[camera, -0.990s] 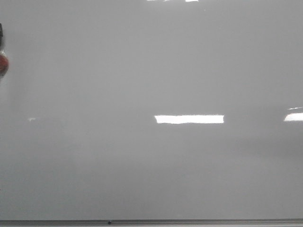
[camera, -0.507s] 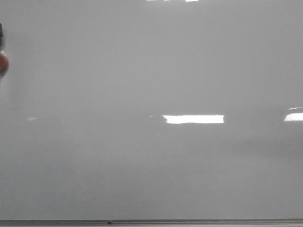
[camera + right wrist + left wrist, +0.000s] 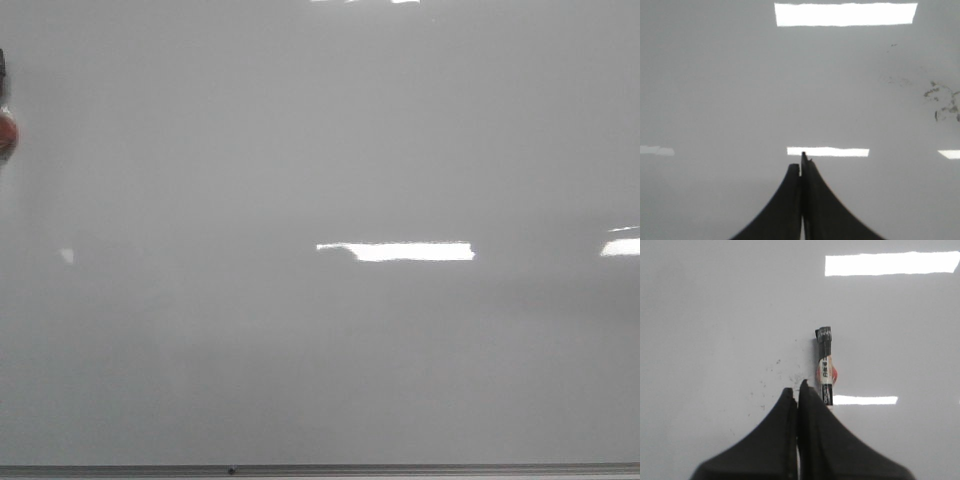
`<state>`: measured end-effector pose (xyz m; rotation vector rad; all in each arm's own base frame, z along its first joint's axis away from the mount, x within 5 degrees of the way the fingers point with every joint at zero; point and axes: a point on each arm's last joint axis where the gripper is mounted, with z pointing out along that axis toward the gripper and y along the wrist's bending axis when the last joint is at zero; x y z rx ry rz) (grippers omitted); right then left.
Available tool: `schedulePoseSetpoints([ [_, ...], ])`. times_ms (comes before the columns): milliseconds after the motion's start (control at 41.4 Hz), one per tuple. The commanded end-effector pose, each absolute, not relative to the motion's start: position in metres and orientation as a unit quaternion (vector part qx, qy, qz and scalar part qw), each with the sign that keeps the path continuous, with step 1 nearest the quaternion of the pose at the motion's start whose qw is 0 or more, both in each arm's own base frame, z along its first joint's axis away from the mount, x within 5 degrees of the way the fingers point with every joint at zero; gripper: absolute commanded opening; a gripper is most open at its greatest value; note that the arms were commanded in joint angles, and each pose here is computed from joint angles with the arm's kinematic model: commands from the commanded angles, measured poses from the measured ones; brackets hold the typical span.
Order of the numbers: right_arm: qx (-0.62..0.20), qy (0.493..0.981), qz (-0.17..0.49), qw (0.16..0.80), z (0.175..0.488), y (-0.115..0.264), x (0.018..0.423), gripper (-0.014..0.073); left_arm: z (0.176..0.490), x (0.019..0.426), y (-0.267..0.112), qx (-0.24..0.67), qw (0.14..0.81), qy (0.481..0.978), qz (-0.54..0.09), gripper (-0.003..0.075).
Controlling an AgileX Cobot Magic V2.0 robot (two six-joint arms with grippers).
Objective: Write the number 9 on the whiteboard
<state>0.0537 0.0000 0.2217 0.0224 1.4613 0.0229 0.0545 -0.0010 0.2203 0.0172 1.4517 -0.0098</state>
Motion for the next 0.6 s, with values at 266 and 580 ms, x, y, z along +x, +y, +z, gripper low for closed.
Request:
schedulePoseSetpoints([
  [266,0.007,0.628,0.010,0.778,0.325,0.000,0.033,-0.0068,0.330,0.019,0.000,0.003,0.821,0.571,-0.004,-0.0019],
  [580,0.006,0.681,0.011,0.733,0.378,0.001,0.056,-0.0068,0.390,0.031,0.001,-0.002,0.777,0.629,-0.001,-0.0019],
])
